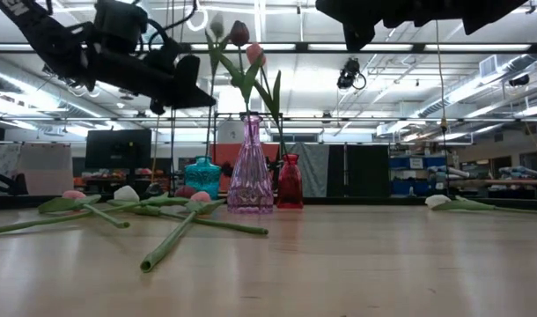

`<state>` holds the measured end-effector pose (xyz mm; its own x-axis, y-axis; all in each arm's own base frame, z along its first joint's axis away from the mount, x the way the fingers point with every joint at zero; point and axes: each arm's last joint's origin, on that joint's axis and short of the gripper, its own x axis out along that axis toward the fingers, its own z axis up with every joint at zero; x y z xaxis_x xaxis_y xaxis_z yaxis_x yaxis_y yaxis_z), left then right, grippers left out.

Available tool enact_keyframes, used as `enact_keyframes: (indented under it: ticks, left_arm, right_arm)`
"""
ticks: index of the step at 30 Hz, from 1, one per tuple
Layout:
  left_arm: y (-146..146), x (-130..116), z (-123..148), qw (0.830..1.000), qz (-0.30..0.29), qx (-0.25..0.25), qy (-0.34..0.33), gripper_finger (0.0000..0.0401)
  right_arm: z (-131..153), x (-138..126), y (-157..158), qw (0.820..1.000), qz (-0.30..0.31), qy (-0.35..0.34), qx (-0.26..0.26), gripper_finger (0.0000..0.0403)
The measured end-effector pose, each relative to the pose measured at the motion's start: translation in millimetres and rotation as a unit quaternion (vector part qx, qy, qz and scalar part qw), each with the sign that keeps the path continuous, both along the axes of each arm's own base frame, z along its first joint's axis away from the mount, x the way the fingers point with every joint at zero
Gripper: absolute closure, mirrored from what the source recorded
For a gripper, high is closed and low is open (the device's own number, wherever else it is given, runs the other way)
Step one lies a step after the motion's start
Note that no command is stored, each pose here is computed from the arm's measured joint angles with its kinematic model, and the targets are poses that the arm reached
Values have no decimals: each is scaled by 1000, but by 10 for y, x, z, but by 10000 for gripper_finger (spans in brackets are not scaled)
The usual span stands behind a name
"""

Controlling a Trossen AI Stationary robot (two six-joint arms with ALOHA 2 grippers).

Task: Sort flowers into vase by color
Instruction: Put the center white flower into the blue vase

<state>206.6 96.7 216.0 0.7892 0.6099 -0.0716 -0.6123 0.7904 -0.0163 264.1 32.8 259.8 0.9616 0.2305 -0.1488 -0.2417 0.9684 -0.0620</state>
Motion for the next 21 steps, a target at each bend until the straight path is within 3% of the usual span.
enact_keyframes:
  ticks: [14, 21]
  left_arm:
    - [27, 74, -332, 994, 6, -75, 81, 388]
    - [2, 18, -348, 990, 7, -87, 108, 320]
  right_arm:
    - [-15, -2, 0, 1000, 0, 8, -1, 259]
    - [-55, -7, -19, 999, -33, 30, 1, 259]
